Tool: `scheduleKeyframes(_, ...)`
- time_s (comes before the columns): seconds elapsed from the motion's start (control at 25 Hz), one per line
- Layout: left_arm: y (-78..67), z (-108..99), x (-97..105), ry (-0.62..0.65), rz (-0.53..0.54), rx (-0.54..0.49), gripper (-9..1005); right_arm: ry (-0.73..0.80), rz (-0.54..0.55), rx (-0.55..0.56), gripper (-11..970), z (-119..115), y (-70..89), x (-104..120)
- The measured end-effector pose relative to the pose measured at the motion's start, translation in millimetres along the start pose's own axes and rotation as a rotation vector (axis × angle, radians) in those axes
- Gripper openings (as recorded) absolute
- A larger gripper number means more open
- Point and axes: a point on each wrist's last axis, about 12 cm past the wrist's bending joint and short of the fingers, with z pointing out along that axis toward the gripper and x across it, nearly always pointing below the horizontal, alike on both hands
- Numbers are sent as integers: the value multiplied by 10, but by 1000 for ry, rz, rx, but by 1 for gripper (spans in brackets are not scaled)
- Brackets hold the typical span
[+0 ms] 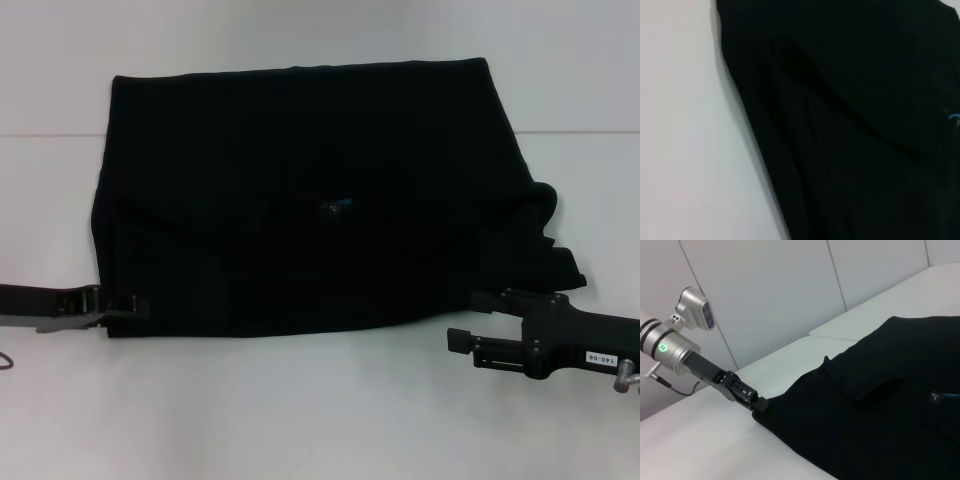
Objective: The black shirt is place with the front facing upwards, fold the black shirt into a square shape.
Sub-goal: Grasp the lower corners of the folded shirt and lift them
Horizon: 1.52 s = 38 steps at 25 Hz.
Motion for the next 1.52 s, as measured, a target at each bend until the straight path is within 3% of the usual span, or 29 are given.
scheduleKeyframes(0.12,-21,18,-10,5,5,3,607,1,24,6,822,-26,-13,-5)
scheduleKeyframes(0.2,-26,22,-13,12,7,4,386,3,50,13,821,-58,-35,-18)
scheduleKeyframes(0.44,-44,28,-19,22,13,9,258,42,237,100,819,-295,-266,-222)
scheduleKeyframes(0.68,-51,25,-23,26,15,13,131,170,495,267,817,-642,-599,-671)
scheduleKeyframes(0.84,-52,21,-30,24,15,13,49,250,647,408,816,-750,-780,-946)
scheduleKeyframes(1.04,-62,22,-44,25,20,14,29,351,614,529,815,-704,-866,-1168)
scheduleKeyframes(1.52,-71,17,-40,28,16,25,28,431,549,478,746,-83,-774,-1116)
